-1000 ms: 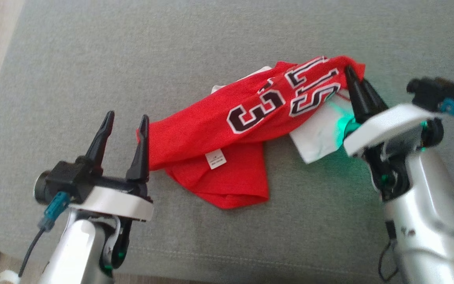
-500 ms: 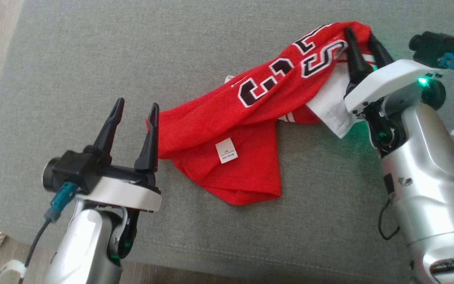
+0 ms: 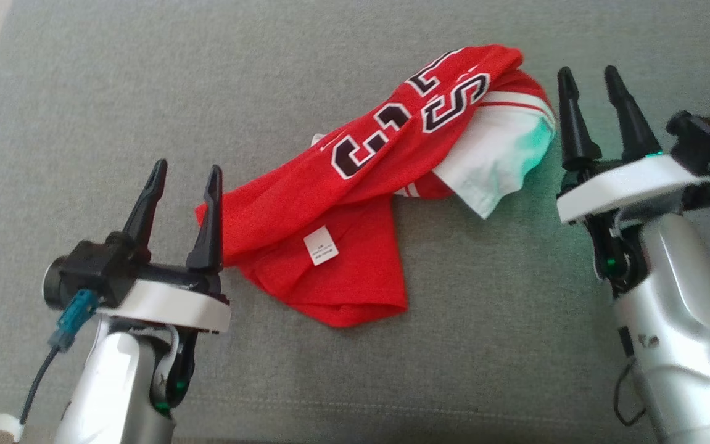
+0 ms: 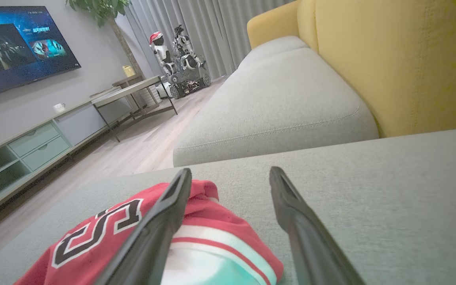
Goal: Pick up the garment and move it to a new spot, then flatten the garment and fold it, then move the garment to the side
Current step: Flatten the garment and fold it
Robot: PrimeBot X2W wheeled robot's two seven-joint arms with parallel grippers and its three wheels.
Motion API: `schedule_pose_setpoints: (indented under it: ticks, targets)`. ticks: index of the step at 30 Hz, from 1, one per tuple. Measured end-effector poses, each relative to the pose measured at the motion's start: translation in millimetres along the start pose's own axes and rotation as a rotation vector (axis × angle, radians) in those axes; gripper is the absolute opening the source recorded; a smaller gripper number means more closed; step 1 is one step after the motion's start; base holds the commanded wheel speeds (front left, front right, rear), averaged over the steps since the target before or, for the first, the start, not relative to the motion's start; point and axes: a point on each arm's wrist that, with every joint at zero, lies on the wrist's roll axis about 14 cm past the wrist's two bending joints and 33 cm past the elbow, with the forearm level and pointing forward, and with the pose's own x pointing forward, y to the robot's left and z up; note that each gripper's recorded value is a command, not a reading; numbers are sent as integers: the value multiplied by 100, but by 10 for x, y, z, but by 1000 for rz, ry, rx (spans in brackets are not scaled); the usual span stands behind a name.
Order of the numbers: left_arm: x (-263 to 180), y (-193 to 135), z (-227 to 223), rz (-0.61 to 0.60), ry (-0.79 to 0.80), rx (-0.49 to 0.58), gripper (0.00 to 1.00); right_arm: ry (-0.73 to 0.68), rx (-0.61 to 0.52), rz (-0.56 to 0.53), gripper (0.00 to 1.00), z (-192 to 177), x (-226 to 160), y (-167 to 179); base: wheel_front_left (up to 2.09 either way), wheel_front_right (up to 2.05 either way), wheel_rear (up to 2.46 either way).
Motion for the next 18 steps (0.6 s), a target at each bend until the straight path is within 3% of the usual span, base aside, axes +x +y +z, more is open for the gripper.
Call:
schedule_pose_setpoints:
  ticks: [6, 18]
  targets:
    - [-89, -67, 31, -18, -4, -2, 100, -84, -89, -46, 100, 314, -333, -114, 0, 0, 0]
    - [-299, -76, 33, -18, 9, 16, 100, -36, -139, -131, 100, 252, -1076, -131, 0, 0, 0]
